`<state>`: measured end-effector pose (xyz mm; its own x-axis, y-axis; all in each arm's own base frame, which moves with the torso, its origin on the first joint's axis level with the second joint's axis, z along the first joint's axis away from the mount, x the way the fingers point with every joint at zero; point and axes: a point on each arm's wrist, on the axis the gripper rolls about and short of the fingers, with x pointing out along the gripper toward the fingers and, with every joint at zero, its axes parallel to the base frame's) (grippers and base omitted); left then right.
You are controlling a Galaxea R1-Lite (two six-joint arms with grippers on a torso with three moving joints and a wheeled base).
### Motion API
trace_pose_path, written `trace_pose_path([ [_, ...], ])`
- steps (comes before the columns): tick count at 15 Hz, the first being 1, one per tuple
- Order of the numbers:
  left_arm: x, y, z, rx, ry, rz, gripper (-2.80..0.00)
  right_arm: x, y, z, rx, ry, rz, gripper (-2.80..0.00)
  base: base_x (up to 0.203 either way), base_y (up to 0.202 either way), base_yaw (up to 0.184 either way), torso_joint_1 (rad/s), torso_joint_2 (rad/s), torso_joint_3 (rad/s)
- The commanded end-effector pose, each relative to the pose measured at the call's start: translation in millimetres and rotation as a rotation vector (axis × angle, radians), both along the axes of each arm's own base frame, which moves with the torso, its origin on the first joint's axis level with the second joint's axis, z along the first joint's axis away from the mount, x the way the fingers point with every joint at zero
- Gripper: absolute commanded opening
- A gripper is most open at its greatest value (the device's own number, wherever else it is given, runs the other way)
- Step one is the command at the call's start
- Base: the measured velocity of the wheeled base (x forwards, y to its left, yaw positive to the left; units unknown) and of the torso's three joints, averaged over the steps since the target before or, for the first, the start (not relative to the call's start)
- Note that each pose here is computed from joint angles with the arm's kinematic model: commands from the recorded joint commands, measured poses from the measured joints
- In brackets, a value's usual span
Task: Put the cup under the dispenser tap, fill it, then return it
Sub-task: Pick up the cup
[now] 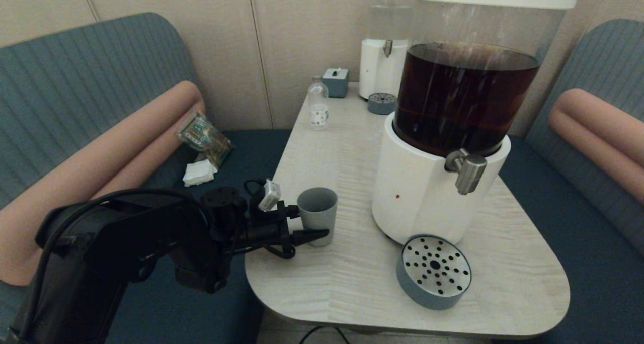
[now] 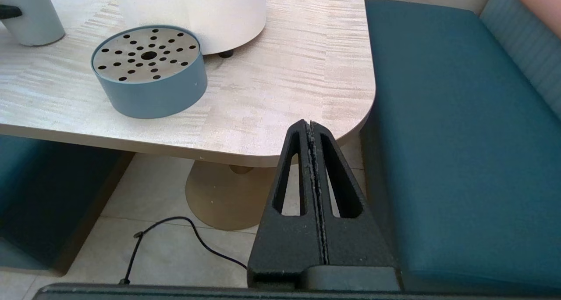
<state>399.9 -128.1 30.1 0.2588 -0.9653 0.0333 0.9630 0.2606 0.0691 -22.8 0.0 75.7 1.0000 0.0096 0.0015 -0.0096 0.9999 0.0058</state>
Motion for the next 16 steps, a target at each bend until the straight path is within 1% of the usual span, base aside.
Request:
trace_pose_path([
  [1, -2, 0, 9, -0.007, -0.024, -0.007, -2.8, 0, 0, 0, 0.0, 0.001, 0.001, -2.8, 0.0, 0.0, 0.0, 0.0, 0.0, 0.0],
  [4, -8, 1, 27, -0.015, -0.053, -0.007, -2.8, 0, 0, 0, 0.0, 0.0, 0.001, -2.8, 0.0, 0.0, 0.0, 0.0, 0.0, 0.0],
  [5, -15, 3, 32, -0.013, -0.044, -0.002, -2.8, 0, 0, 0, 0.0, 0.0, 0.001, -2.8, 0.0, 0.0, 0.0, 0.0, 0.0, 0.0],
  [7, -34, 8, 44, -0.01, -0.026, 0.01, -2.8, 0, 0, 0, 0.0, 0.001, 0.001, -2.8, 0.0, 0.0, 0.0, 0.0, 0.0, 0.0],
  [9, -59, 14, 64, -0.009, -0.027, 0.012, -2.8, 0, 0, 0, 0.0, 0.0, 0.001, -2.8, 0.0, 0.0, 0.0, 0.0, 0.0, 0.0],
  [11, -84, 15, 80, -0.011, -0.032, -0.004, -2.8, 0, 0, 0, 0.0, -0.001, 0.001, -2.8, 0.0, 0.0, 0.0, 0.0, 0.0, 0.0],
  [12, -94, 10, 85, -0.013, -0.033, -0.02, -2.8, 0, 0, 0, 0.0, 0.001, 0.001, -2.8, 0.0, 0.0, 0.0, 0.0, 0.0, 0.0],
  [14, -109, -6, 95, -0.029, -0.042, -0.026, -2.8, 0, 0, 0, 0.0, 0.001, 0.001, -2.8, 0.0, 0.0, 0.0, 0.0, 0.0, 0.0],
  [16, -118, -26, 101, -0.047, -0.042, -0.071, -2.8, 0, 0, 0, 0.0, 0.001, 0.001, -2.8, 0.0, 0.0, 0.0, 0.0, 0.0, 0.0],
])
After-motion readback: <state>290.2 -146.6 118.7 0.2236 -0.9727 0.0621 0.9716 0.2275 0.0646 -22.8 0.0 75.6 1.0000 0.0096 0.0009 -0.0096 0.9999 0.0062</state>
